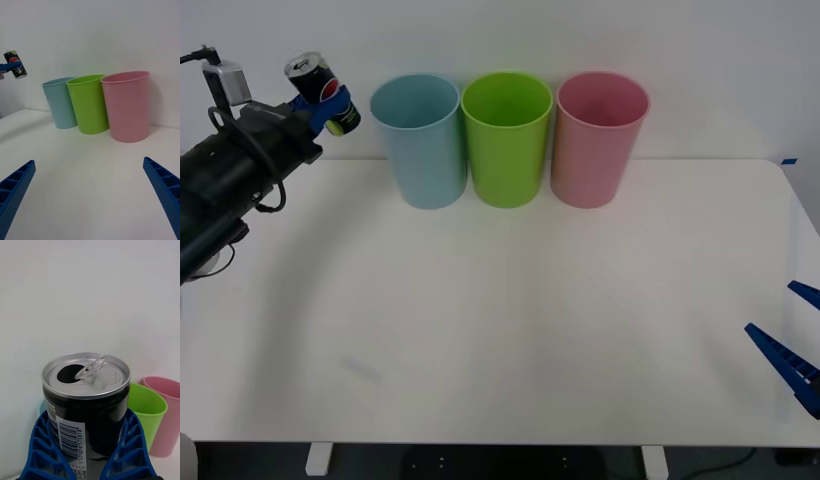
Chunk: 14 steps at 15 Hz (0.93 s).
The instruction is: Grasp the object on the table and drop it into the matching bin: aluminum can to the light blue bin, PET bottle to the pink bin.
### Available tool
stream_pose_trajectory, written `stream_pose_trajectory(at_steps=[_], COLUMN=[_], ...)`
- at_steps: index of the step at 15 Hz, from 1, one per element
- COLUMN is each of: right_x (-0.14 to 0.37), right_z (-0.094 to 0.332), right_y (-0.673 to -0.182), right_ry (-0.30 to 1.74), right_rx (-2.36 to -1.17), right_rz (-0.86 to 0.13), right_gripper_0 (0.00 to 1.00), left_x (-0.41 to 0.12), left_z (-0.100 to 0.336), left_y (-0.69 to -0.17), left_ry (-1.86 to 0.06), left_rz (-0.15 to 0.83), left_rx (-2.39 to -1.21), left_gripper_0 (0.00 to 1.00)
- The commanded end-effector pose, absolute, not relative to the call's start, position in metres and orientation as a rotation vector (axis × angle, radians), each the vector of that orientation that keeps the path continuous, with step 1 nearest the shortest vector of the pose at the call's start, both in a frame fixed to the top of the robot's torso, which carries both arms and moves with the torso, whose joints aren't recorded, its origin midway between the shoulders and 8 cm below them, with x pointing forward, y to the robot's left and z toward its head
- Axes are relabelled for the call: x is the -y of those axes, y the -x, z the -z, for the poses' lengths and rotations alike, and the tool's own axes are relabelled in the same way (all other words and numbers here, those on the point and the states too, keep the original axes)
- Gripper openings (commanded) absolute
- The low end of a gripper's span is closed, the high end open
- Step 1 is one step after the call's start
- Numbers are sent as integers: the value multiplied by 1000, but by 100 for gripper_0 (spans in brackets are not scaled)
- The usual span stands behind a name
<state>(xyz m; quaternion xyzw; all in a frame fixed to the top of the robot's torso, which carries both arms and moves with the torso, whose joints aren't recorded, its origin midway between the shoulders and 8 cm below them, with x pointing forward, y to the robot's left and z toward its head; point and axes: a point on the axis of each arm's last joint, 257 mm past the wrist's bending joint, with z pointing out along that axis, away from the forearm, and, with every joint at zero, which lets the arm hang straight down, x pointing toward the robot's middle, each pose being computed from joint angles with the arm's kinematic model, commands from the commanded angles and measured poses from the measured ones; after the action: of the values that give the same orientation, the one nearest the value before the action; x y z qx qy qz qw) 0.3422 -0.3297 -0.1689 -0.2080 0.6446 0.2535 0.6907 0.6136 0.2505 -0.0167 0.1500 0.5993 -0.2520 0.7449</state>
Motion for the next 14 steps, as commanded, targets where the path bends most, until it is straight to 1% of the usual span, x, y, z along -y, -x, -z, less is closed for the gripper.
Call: stream_pose_trajectory(at_steps=[1, 7, 14], right_x=[330, 330, 330], right_z=[169, 169, 169], right_y=[-342, -342, -342], right_ry=[465, 465, 465], right_rx=[-1441, -1441, -1441], right_rz=[-567, -567, -567], right_gripper_0=[100, 100, 100], left_x=[-239, -219, -191], left_z=[4, 1, 7], left_y=[-630, -673, -716], left_ry=[-320, -322, -283], left_rz=[540, 494, 402], left_rx=[-1318, -1369, -1424], left_gripper_0=[0, 0, 0])
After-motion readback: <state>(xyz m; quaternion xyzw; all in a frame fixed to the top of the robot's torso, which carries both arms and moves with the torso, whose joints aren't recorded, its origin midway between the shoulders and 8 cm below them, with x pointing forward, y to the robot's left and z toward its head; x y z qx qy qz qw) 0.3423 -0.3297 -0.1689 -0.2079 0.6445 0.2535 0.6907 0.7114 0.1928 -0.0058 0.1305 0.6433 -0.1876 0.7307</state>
